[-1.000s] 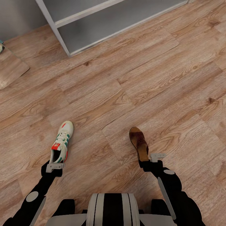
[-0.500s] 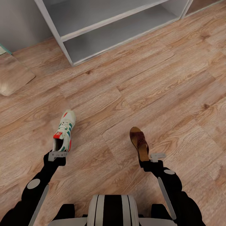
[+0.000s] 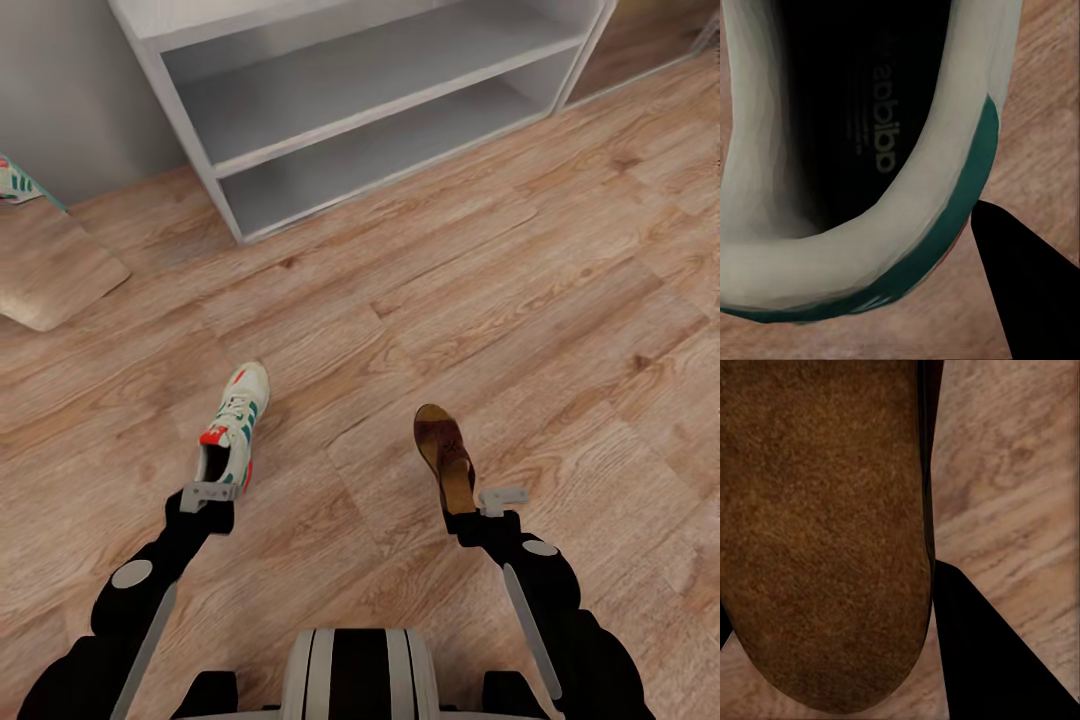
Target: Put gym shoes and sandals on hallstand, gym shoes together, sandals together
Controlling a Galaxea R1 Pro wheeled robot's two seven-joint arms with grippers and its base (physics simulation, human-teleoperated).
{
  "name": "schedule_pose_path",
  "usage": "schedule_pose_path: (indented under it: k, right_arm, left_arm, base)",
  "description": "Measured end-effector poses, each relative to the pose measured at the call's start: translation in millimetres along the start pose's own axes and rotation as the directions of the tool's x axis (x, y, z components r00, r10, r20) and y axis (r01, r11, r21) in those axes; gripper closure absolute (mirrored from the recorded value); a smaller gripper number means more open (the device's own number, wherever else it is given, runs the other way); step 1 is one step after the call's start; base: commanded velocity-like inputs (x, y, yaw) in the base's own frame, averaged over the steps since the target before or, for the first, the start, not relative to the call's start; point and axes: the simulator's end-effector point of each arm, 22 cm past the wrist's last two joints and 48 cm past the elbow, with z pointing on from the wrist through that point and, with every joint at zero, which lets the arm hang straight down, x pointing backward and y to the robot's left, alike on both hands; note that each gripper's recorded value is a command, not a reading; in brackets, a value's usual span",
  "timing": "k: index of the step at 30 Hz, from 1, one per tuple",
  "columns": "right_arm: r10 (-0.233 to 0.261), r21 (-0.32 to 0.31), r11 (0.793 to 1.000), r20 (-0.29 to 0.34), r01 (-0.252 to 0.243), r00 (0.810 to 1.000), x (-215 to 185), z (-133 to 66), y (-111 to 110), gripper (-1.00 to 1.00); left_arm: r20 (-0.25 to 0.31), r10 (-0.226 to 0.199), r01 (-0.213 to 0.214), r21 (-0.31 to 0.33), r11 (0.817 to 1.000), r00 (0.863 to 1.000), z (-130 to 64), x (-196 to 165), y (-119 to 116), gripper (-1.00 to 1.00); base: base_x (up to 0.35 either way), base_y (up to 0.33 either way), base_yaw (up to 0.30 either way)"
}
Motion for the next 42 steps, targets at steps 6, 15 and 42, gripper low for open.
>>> schedule_pose_path:
  k: [6,15,42]
  right_arm:
    - [-0.001,-0.001,1.000,0.027,0.001,1.000,-12.2,-9.4,0.7,1.00]
    - [-0.003,0.001,1.000,0.077,0.003,0.997,-34.4,-27.4,0.4,1.00]
    - [-0.009,0.007,1.000,0.230,0.008,0.973,-96.5,-88.9,0.4,1.00]
  left_arm:
    - [-0.026,-0.048,0.045,-0.091,0.995,0.999,-10.0,-1.1,45.4,1.00]
    - [0.024,-0.050,0.052,-0.097,0.994,0.998,-23.6,-26.2,49.3,1.00]
    - [0.184,-0.101,0.114,-0.063,0.992,0.978,-71.6,-100.1,49.3,1.00]
  base:
    - [0.000,0.000,0.000]
    - [0.000,0.000,0.000]
    - [0.000,0.000,0.000]
